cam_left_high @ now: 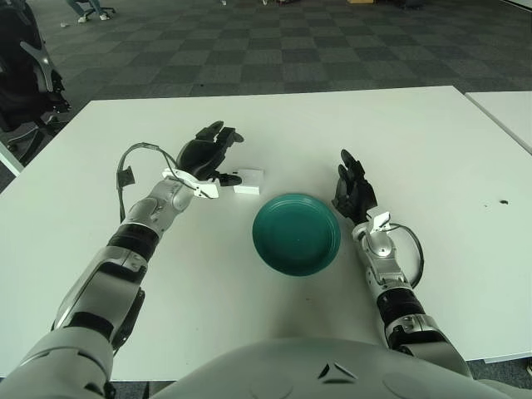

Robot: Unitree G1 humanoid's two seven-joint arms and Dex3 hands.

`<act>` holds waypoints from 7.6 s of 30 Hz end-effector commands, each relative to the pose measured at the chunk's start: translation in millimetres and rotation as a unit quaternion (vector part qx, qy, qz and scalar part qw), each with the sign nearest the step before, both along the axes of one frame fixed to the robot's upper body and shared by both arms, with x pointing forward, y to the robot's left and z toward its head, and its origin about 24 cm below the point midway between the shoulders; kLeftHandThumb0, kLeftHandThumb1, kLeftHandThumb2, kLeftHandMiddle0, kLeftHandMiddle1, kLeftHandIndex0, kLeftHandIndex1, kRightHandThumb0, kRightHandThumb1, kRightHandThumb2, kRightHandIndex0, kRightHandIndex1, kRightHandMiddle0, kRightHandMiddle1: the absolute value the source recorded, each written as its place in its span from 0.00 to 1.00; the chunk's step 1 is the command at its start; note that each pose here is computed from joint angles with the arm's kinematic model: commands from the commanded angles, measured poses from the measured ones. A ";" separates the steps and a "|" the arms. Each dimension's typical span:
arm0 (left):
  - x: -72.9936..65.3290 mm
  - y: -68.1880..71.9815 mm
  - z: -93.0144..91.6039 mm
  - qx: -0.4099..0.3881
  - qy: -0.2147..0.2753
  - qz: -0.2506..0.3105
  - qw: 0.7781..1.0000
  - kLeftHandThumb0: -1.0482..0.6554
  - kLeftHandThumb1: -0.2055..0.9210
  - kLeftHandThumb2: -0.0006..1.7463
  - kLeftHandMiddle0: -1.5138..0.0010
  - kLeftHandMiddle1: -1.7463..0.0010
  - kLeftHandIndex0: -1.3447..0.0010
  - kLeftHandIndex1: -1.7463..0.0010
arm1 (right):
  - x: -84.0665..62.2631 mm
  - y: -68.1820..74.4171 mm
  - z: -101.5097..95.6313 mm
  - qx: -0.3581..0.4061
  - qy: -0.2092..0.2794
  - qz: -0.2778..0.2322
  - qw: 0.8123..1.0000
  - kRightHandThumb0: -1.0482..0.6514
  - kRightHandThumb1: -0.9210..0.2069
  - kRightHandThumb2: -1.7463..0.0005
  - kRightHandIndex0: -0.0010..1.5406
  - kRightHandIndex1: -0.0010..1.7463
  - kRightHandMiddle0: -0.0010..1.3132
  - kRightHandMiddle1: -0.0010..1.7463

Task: Put the charger into the plate.

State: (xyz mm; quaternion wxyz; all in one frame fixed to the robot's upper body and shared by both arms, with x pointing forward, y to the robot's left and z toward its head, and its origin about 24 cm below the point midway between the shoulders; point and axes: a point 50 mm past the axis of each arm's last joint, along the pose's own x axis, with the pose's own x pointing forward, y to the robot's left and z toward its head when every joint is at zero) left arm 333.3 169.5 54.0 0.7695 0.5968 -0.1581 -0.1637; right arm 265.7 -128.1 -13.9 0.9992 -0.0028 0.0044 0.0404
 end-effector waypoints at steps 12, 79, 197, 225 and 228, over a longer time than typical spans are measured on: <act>19.0 1.9 5.3 0.063 0.070 -0.043 0.995 0.00 1.00 0.21 0.87 0.99 0.95 0.25 | -73.2 5.6 -88.6 0.011 0.237 -0.011 0.971 0.05 0.00 0.48 0.04 0.00 0.00 0.10; 27.3 -45.6 -10.1 0.101 0.198 -0.095 0.970 0.00 1.00 0.29 0.88 0.99 0.99 0.45 | -76.8 8.0 -97.0 0.010 0.261 -0.024 0.965 0.06 0.00 0.47 0.07 0.00 0.00 0.14; -6.2 -69.2 39.9 -0.063 -0.009 -0.176 0.982 0.62 0.35 0.83 0.55 0.03 0.61 0.00 | -78.1 -7.0 -95.8 0.013 0.256 -0.036 0.966 0.08 0.00 0.49 0.06 0.00 0.00 0.18; -62.0 -97.0 54.7 0.007 -0.001 -0.319 0.948 0.61 0.39 0.80 0.60 0.02 0.62 0.00 | -79.3 -2.5 -97.3 0.001 0.258 -0.039 0.965 0.09 0.00 0.48 0.03 0.00 0.00 0.14; -67.2 -100.0 54.5 0.006 0.003 -0.332 0.943 0.61 0.39 0.80 0.59 0.03 0.62 0.00 | -80.3 -4.8 -98.1 -0.002 0.260 -0.040 0.965 0.08 0.00 0.48 0.02 0.00 0.00 0.11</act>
